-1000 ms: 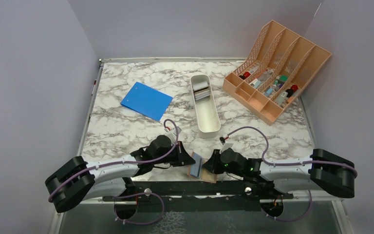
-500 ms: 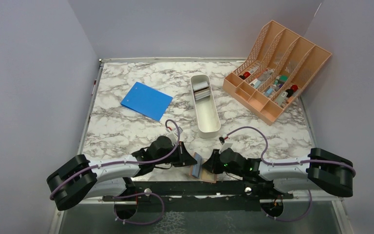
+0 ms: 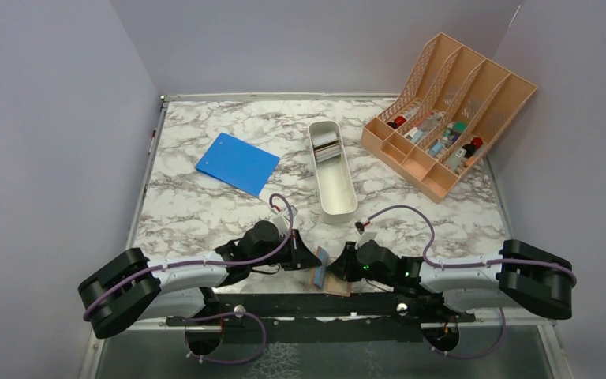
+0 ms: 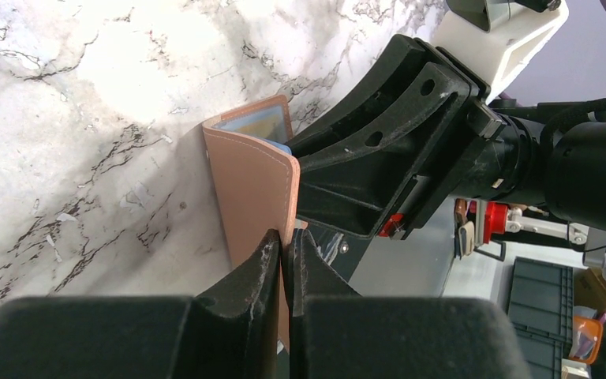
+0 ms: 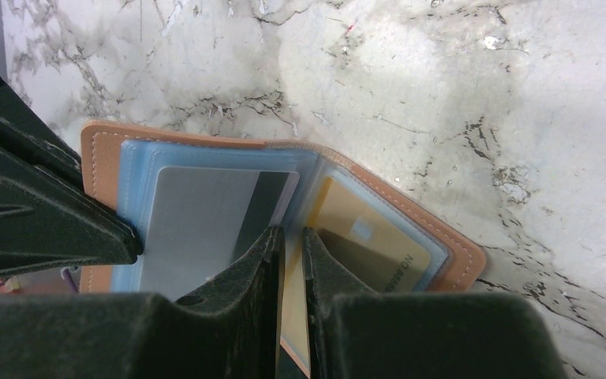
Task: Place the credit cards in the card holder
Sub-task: Turn over the card slot in the card holder.
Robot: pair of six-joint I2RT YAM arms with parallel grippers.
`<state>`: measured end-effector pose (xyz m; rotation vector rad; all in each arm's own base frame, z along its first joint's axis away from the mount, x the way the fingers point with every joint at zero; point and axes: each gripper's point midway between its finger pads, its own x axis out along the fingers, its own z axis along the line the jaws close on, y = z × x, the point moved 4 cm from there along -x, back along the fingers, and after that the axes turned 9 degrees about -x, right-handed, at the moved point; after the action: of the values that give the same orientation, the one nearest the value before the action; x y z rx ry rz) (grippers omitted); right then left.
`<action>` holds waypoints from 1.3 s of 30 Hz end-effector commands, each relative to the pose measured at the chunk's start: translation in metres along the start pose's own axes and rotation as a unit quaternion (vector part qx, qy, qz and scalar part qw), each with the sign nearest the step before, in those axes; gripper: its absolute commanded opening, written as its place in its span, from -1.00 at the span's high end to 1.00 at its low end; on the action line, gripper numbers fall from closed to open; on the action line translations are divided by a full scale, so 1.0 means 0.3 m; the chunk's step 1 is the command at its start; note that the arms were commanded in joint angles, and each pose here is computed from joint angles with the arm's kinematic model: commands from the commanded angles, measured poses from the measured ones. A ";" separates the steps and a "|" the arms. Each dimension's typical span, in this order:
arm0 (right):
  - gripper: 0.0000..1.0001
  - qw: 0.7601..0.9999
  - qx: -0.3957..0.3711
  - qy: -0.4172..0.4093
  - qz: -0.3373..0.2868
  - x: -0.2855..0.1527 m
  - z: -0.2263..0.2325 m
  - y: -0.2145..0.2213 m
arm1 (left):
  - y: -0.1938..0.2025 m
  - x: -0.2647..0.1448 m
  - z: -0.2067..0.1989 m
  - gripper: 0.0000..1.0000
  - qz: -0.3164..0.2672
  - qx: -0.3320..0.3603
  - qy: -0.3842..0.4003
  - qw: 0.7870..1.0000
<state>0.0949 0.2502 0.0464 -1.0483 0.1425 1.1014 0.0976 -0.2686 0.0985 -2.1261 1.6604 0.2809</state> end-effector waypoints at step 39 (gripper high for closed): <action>0.26 1.000 0.014 0.024 0.006 -0.030 -0.051 0.029 | 0.030 0.037 -0.005 1.00 0.021 0.008 0.025 0.999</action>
<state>0.0934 0.2474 0.0517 -1.0137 0.1409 1.0912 0.0970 -0.2773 0.0942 -2.1268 1.6948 0.2400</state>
